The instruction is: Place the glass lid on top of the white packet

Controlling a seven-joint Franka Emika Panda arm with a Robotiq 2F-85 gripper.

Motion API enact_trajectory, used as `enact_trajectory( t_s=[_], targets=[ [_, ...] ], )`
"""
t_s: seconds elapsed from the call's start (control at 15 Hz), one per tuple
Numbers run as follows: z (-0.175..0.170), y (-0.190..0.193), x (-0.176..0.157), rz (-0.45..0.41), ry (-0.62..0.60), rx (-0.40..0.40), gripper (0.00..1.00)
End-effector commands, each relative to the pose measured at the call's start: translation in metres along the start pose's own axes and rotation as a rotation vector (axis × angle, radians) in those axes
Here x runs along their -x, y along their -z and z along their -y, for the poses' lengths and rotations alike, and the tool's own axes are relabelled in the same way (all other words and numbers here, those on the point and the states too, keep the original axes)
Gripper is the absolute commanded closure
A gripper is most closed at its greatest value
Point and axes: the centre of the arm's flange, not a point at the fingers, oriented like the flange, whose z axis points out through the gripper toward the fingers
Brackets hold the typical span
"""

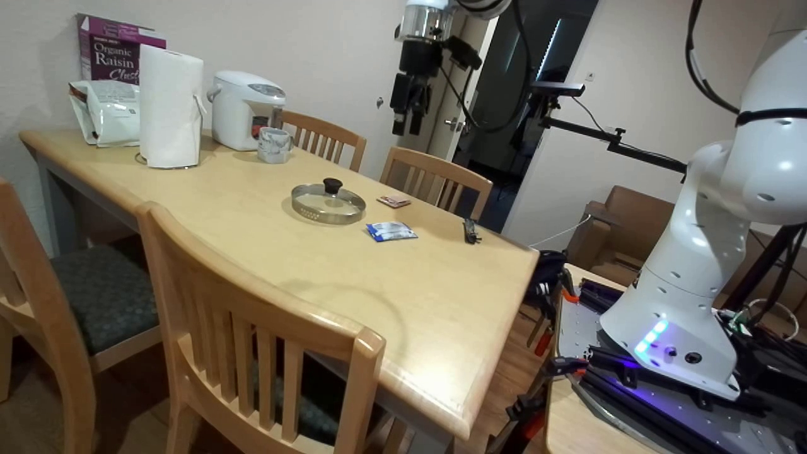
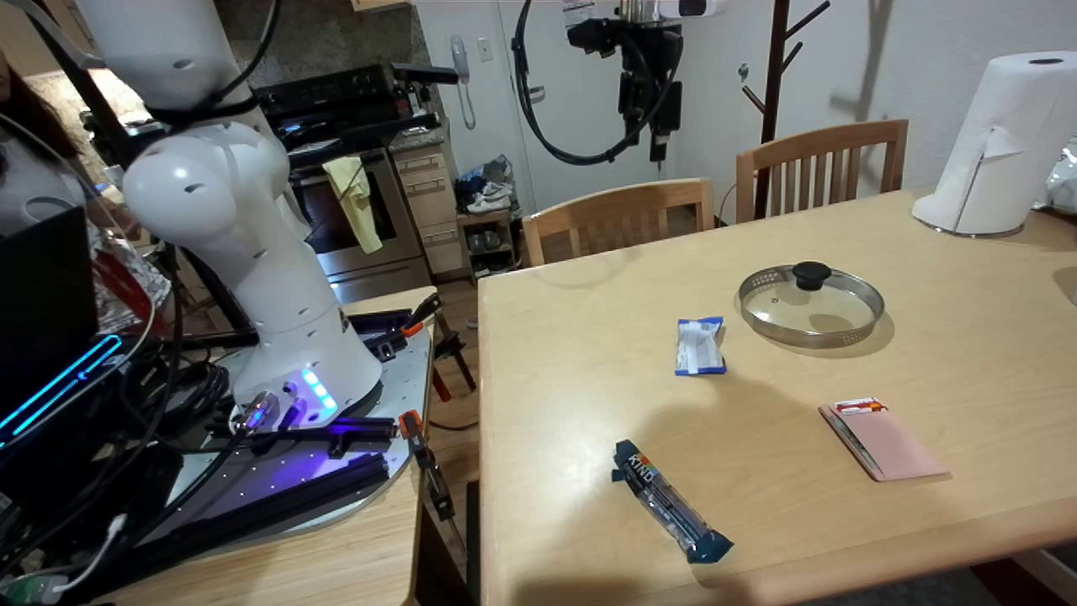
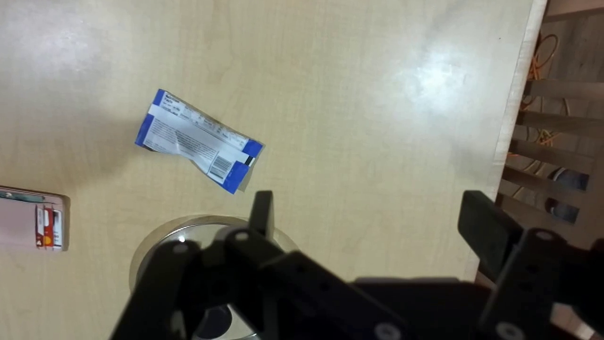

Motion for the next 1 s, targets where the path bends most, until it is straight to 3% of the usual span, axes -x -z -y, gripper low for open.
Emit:
enact_trajectory(
  t_s=[0.0, 0.2, 0.6, 0.93],
  targets=[
    [0.000, 0.000, 0.000, 0.000, 0.000, 0.000, 0.00],
    [0.013, 0.002, -0.010, -0.028, -0.031, -0.030, 0.00],
    [0.024, 0.037, -0.061, -0.072, -0.072, -0.025, 0.00],
    [0.007, 0.014, -0.108, -0.019, -0.096, -0.011, 0.00]
  ],
)
